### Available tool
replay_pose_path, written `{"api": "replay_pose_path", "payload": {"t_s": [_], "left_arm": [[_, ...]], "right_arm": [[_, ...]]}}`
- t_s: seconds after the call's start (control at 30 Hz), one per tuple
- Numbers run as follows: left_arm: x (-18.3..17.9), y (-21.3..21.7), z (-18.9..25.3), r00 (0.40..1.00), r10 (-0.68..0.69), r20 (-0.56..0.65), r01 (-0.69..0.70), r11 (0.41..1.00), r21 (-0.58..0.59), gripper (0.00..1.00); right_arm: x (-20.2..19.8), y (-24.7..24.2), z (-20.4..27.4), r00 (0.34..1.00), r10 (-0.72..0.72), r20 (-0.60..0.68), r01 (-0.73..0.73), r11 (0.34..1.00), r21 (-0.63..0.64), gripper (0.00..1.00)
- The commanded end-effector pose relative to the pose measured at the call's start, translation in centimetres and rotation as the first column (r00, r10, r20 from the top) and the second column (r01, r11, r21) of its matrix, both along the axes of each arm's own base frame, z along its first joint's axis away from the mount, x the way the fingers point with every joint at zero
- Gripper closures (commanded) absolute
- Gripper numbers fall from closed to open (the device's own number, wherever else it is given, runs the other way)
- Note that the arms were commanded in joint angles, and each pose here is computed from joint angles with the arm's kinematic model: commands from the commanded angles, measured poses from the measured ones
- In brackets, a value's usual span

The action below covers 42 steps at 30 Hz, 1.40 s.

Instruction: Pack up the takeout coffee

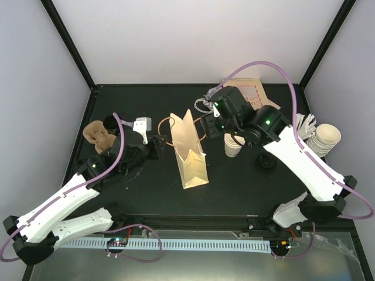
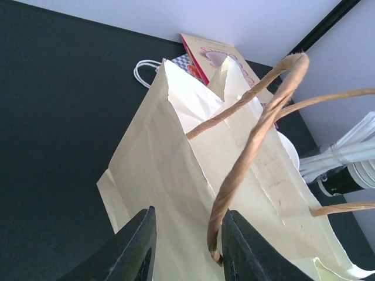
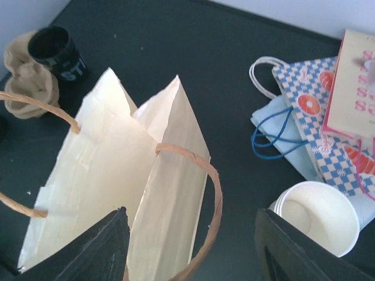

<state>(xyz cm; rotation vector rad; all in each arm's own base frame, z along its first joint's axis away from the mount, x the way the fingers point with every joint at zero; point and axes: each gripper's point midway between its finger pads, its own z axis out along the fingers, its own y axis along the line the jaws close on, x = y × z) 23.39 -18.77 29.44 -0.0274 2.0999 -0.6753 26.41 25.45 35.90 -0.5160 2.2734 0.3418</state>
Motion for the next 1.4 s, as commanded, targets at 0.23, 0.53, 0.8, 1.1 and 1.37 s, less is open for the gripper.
{"api": "replay_pose_path", "payload": {"t_s": [0.23, 0.53, 0.8, 1.1, 1.37], "left_arm": [[-0.4, -1.9, 0.6, 0.997, -0.072, -0.010, 0.070, 0.992, -0.107, 0.66], [-0.7, -4.3, -0.8, 0.980, -0.139, -0.142, 0.121, 0.985, -0.126, 0.26], [0.6, -3.9, -3.4, 0.958, -0.033, -0.285, 0.045, 0.998, 0.036, 0.29], [2.6, -0.1, -1.6, 0.989, 0.088, -0.118, -0.064, 0.979, 0.193, 0.84], [4.2, -0.5, 0.2, 0.997, 0.029, -0.067, -0.016, 0.981, 0.191, 0.98]], "right_arm": [[0.6, -0.8, -3.3, 0.994, -0.069, -0.090, 0.059, 0.992, -0.109, 0.60], [-1.1, 1.0, -1.4, 0.995, 0.074, -0.066, -0.072, 0.997, 0.035, 0.94], [-1.1, 1.2, -1.3, 0.994, 0.085, -0.064, -0.082, 0.996, 0.039, 0.95], [-0.1, -1.5, -0.2, 0.999, -0.050, 0.006, 0.050, 0.999, 0.002, 0.92], [0.0, -1.8, 0.3, 0.997, -0.064, 0.032, 0.063, 0.998, 0.025, 0.74]]}}
